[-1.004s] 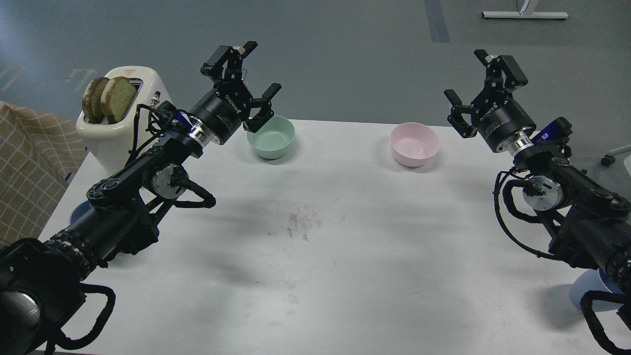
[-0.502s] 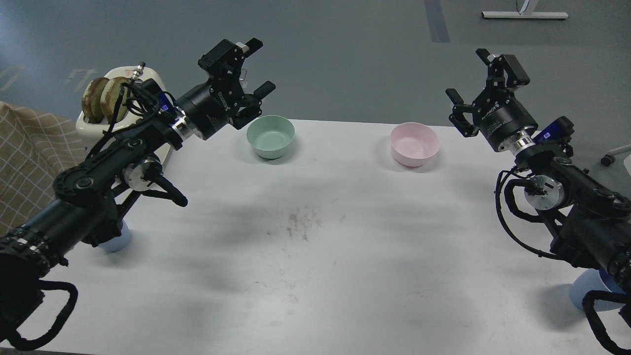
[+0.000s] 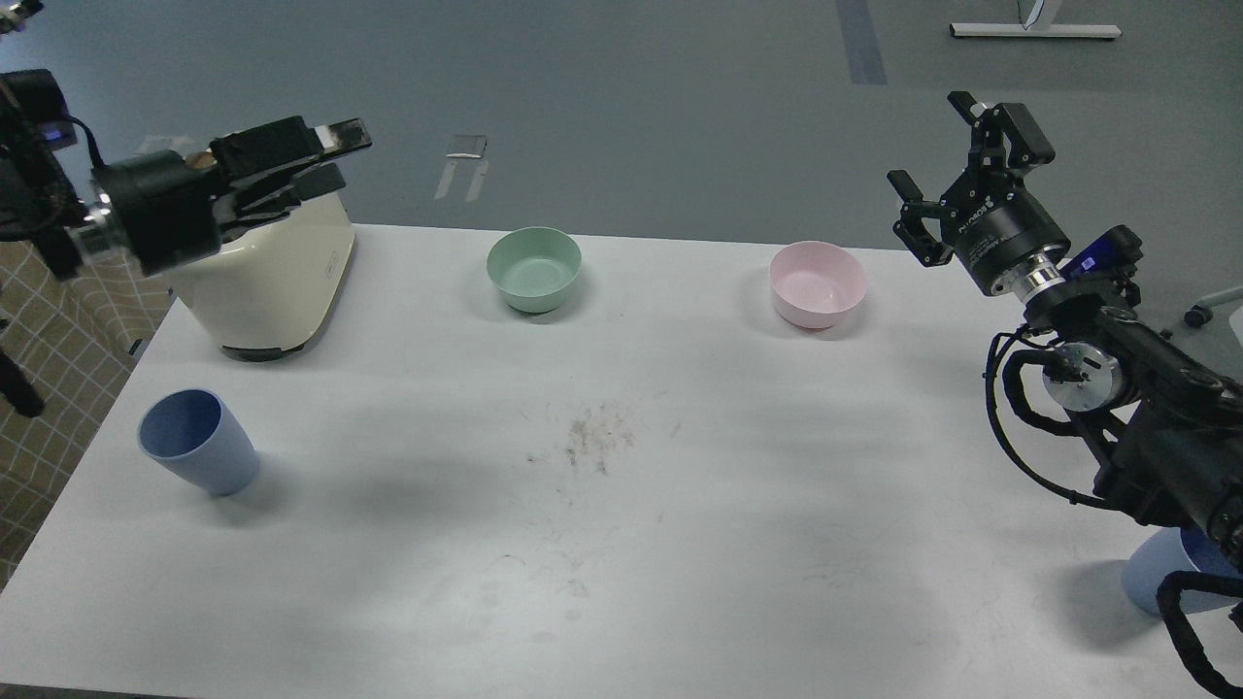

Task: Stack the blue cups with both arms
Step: 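Swing the left gripper down to the dark blue cup by the toaster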

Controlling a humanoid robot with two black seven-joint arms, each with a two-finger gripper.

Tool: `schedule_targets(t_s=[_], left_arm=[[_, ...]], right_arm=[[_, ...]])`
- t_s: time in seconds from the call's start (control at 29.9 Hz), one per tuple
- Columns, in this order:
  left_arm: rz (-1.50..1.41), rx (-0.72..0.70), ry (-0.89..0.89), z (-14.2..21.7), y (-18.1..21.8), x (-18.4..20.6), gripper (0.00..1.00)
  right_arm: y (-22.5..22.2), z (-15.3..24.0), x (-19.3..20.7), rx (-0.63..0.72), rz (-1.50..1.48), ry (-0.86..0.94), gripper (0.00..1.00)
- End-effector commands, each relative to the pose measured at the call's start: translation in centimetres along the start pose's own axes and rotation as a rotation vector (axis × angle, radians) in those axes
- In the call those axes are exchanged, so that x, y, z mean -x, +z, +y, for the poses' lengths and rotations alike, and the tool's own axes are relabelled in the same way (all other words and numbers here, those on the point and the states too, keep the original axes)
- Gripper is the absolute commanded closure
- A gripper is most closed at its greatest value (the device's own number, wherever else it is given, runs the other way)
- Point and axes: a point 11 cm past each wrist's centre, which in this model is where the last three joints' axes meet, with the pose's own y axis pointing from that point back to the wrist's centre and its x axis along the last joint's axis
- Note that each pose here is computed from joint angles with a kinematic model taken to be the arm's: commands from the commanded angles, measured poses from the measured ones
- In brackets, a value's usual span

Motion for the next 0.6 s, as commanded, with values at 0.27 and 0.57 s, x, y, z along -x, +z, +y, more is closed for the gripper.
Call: schedule_targets(t_s=[0.27,0.57], left_arm=[[-0.28,-0.414,-0.185,8.7,-7.6,3.9,0.02],[-0.375,-0.503,-0.224,11.2,-10.6,6.4,0.02]], right_arm=[[0.5,0.2,0.1,0.008,-0.006,-0.002,0.0],[0.4,0.6,-0.3,0.009,-0.003,0.003,0.0]])
